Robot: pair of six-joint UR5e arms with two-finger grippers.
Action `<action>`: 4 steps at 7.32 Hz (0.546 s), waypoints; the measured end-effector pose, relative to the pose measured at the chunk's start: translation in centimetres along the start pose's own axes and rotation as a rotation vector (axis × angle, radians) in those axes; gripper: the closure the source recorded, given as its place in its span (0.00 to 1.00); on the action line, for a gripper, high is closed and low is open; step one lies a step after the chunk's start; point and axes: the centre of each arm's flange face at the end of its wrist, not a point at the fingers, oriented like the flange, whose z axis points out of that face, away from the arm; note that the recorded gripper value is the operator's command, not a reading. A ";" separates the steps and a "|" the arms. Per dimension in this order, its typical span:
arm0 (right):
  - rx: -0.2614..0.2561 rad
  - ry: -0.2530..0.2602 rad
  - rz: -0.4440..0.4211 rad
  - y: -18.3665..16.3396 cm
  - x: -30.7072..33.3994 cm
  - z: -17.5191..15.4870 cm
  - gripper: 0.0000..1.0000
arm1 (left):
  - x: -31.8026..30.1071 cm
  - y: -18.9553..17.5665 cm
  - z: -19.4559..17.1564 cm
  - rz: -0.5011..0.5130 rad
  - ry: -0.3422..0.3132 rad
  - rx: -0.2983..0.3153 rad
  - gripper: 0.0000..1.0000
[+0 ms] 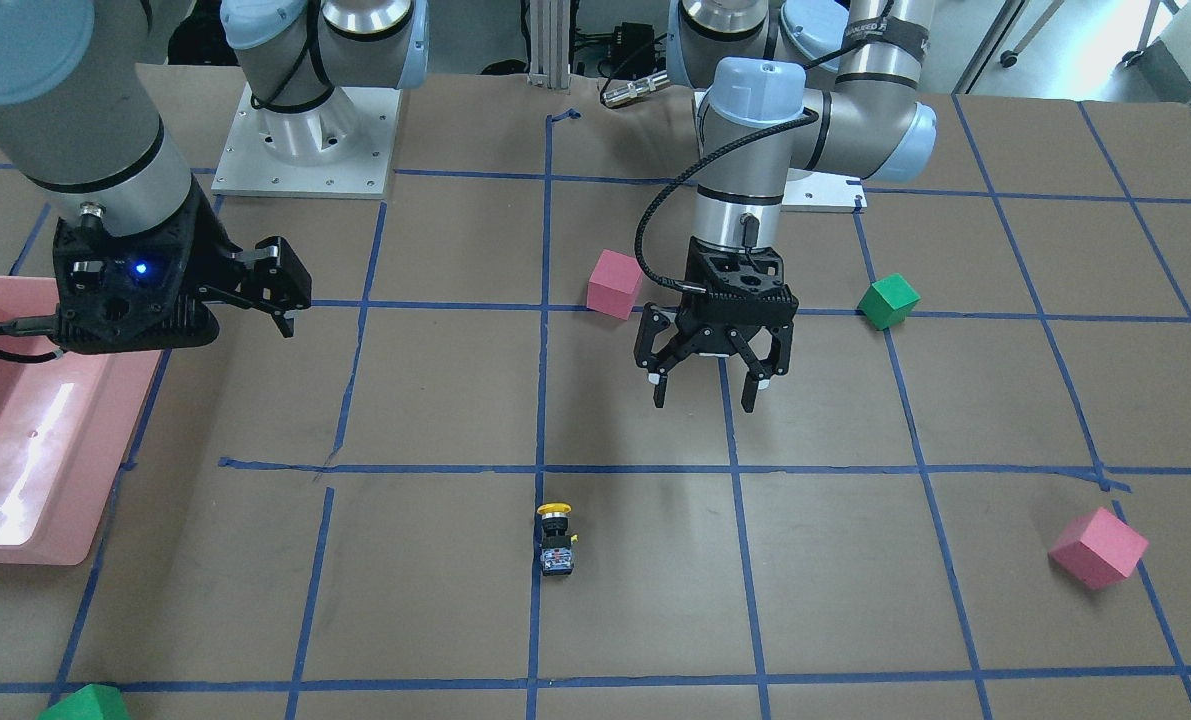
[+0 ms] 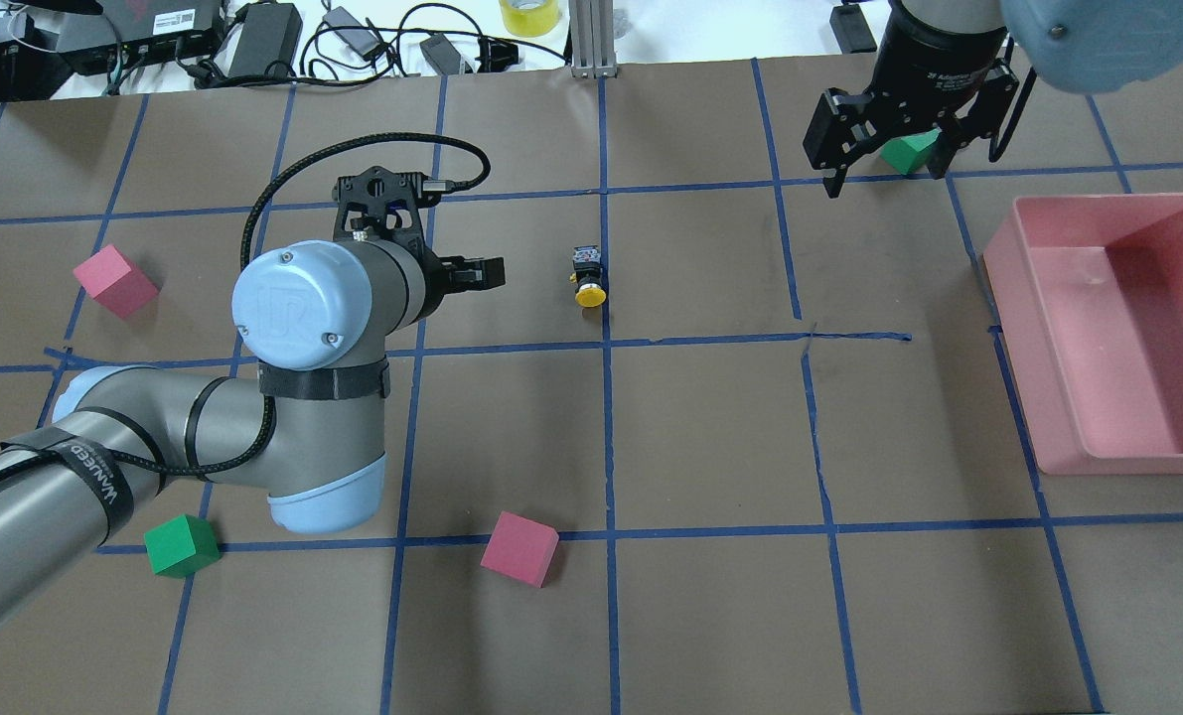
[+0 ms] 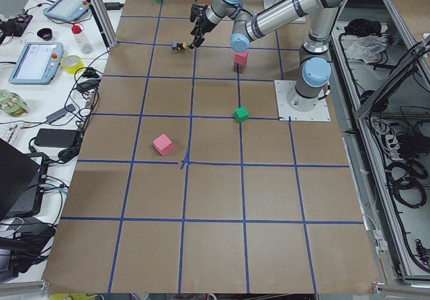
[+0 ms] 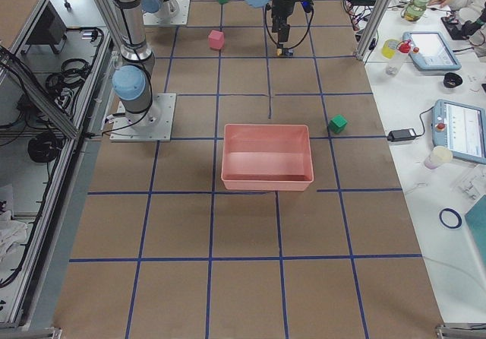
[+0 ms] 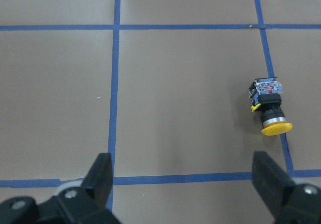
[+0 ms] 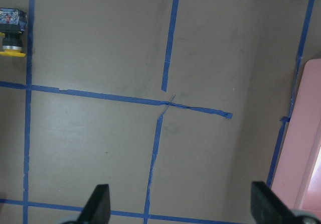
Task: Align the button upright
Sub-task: 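Reach the left gripper toward the button lying on its side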
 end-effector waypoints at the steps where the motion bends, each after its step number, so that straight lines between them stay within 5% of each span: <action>1: -0.007 -0.002 -0.002 0.0 0.1 0.4 0.00 | 0.1 0.1 0.2 -0.008 0.000 -0.004 0.00; 4: -0.012 -0.001 -0.019 0.1 0.5 0.7 0.00 | 0.3 1.1 1.7 -0.024 0.005 -0.041 0.00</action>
